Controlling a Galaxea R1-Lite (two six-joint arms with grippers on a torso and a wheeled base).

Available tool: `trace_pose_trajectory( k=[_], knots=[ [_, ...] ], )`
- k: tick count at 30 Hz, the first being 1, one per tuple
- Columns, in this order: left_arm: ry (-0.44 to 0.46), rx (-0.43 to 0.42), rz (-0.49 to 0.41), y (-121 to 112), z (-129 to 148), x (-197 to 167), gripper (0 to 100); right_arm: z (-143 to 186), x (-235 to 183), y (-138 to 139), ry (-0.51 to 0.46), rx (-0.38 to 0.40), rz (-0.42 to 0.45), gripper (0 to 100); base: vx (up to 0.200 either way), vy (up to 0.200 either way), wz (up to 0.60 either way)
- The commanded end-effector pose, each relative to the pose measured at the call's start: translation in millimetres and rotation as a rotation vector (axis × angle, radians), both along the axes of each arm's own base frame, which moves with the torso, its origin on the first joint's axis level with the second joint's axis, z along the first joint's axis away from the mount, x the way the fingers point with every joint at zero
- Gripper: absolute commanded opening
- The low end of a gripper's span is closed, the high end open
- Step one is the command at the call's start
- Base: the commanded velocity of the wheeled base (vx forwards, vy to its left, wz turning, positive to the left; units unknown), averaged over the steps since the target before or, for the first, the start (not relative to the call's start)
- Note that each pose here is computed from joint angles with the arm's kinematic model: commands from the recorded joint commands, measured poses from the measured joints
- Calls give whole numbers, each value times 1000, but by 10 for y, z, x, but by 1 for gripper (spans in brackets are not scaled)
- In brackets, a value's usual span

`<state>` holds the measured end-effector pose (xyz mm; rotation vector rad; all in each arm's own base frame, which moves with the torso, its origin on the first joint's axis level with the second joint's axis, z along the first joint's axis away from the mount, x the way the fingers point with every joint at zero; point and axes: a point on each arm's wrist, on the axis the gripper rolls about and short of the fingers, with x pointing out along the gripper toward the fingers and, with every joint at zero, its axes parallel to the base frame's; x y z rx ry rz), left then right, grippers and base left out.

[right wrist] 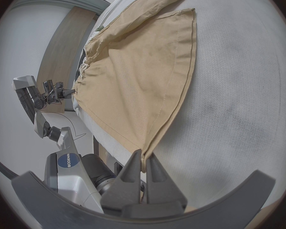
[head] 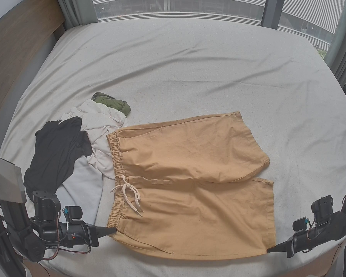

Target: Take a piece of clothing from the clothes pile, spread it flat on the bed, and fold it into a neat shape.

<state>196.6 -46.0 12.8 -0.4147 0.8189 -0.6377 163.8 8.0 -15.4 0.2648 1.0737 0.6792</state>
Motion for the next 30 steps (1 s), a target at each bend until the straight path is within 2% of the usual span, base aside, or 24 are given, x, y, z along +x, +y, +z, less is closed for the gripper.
trace_pose_trajectory(
  k=[1, 20, 30],
  knots=[
    [3, 4, -20, -4, 175, -174, 0, 4, -76, 25, 34, 0, 16, 0, 0, 0, 0],
    [110, 28, -70, -38, 208, -380, 0, 329, -349, 101, 26, -5, 70, 0, 0, 0, 0],
    [140, 99, -149, 1, 208, -545, 0, 428, -487, 114, 30, -6, 89, 0, 0, 0, 0]
  ],
)
